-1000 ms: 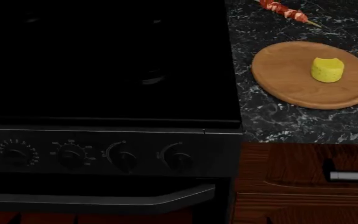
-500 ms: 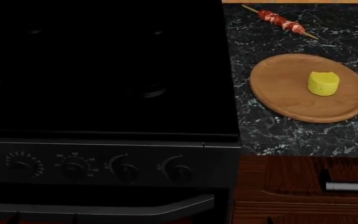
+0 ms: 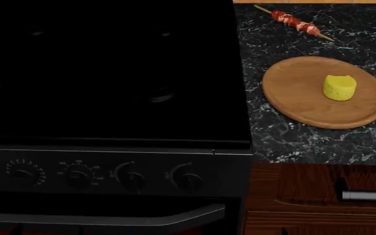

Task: Pick the cheese from the counter and place it in the microwave.

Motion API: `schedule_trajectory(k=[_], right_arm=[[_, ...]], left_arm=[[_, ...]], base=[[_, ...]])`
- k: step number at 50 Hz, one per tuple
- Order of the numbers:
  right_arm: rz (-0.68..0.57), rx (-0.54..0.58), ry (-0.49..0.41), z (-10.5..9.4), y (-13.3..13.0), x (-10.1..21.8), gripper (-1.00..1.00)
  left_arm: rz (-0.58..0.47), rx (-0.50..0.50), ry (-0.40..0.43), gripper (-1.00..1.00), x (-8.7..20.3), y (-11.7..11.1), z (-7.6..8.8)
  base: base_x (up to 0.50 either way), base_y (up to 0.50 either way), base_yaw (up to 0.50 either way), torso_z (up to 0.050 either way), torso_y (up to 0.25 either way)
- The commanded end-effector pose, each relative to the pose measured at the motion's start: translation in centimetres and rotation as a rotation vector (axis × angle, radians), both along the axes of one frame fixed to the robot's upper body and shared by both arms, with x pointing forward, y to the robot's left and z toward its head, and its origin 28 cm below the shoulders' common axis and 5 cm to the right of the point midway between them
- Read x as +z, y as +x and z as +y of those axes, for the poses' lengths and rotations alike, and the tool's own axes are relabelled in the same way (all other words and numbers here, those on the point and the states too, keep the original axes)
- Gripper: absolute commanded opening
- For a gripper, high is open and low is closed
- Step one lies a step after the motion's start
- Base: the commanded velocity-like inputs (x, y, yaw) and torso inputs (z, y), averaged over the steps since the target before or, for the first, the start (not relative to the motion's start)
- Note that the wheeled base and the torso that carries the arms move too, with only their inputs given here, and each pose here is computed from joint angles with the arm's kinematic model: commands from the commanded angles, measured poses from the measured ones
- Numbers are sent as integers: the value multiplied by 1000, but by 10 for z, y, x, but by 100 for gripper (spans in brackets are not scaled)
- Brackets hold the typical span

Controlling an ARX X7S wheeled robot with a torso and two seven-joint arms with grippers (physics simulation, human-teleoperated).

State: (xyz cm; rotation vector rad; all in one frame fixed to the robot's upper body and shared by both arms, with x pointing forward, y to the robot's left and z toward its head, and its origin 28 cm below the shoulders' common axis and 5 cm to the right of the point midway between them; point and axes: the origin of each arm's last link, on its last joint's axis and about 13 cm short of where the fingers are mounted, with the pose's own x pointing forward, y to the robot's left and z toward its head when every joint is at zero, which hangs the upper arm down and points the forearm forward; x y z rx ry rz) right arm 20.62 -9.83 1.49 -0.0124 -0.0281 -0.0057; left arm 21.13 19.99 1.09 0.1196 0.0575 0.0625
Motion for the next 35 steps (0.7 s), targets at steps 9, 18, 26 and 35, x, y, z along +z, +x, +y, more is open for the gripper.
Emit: schedule_trajectory(k=[9, 18, 26, 35], right_arm=[[3, -2, 19, 5, -9, 47, 100], [-73, 6, 65, 2, -19, 91, 100], [-168, 18, 46, -1, -29, 131, 100], [-196, 53, 104, -3, -40, 163, 100]], left_arm=[[89, -102, -17, 100, 41, -6, -8], [43, -113, -41, 100, 80, -11, -19], [-18, -116, -36, 100, 123, -16, -22], [-41, -120, -29, 100, 152, -22, -26]], base=[[0, 0, 0, 0, 0], [0, 0, 0, 0, 0], [0, 0, 0, 0, 0], [0, 0, 0, 0, 0]])
